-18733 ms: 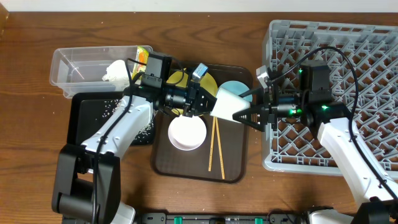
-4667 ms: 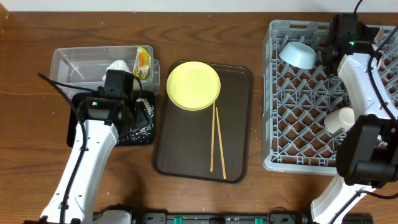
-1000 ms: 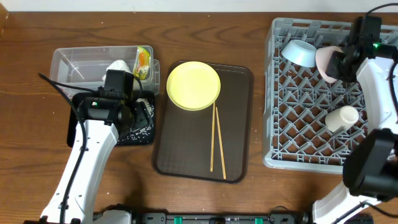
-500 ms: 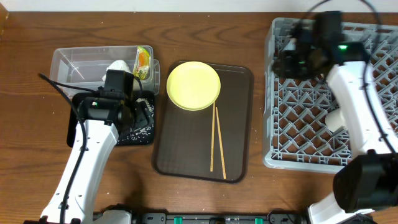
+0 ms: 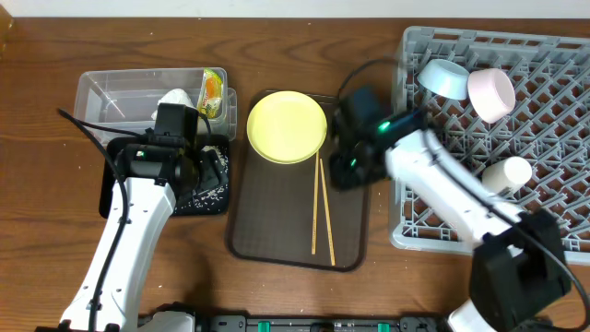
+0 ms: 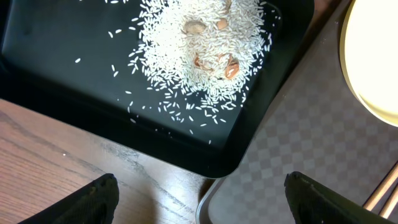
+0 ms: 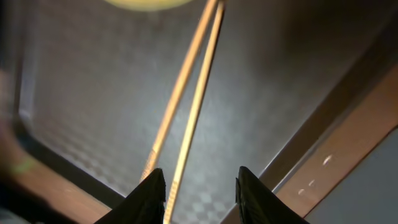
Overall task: Sort waste into correct bins and load items into the dishwasher rack
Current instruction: 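Reach the right gripper to the chopsticks and grasp one, then carry the chopstick to the rack and release it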
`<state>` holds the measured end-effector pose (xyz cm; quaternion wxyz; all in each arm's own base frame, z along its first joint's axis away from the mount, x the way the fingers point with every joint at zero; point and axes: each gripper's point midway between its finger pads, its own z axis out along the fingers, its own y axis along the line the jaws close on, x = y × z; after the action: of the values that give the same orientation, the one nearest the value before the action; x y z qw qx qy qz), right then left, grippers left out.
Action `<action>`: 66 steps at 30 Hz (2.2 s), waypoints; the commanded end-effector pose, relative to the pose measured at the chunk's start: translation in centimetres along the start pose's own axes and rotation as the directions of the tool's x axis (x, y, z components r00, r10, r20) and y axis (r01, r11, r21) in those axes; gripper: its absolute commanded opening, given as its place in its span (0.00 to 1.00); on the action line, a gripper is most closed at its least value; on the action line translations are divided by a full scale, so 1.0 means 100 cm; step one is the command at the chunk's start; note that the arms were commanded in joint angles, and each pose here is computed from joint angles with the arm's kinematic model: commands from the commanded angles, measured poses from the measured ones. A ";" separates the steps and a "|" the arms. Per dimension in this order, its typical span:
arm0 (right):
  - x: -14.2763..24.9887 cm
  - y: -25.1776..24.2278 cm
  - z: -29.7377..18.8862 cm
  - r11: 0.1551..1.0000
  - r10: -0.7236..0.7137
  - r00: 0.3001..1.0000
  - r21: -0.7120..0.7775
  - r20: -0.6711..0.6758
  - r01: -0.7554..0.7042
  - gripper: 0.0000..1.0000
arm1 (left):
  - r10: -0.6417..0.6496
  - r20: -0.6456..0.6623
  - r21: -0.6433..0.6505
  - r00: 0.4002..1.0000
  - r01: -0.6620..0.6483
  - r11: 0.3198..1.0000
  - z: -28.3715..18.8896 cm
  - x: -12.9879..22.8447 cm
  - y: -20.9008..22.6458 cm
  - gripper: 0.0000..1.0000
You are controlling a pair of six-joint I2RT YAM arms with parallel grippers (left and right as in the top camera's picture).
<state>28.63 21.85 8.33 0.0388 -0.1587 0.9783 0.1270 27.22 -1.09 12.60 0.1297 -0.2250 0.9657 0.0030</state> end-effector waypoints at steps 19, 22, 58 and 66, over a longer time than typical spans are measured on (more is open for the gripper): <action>0.083 0.010 0.080 0.986 0.024 0.996 0.167 -0.081 -0.010 0.36 | -0.013 0.007 -0.004 1.000 0.013 1.000 -0.002 -0.002 0.001 0.88; 0.086 0.003 0.081 0.980 0.038 0.996 0.195 -0.080 -0.022 0.28 | -0.013 0.007 -0.004 1.000 0.013 1.000 -0.002 -0.002 0.001 0.88; -0.029 -0.076 -0.080 0.911 0.260 0.885 0.204 0.387 -0.357 0.01 | -0.013 0.007 -0.004 1.000 0.013 1.000 -0.002 -0.002 0.001 0.88; 0.004 -0.141 -0.077 0.838 0.383 0.869 0.279 0.312 -0.470 0.01 | -0.013 0.007 -0.003 1.000 0.013 1.000 -0.002 -0.002 0.001 0.88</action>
<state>32.97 8.58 13.34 0.1692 0.0902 0.9814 -0.0012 27.22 -1.09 12.60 0.1298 -0.2252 0.9656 0.0029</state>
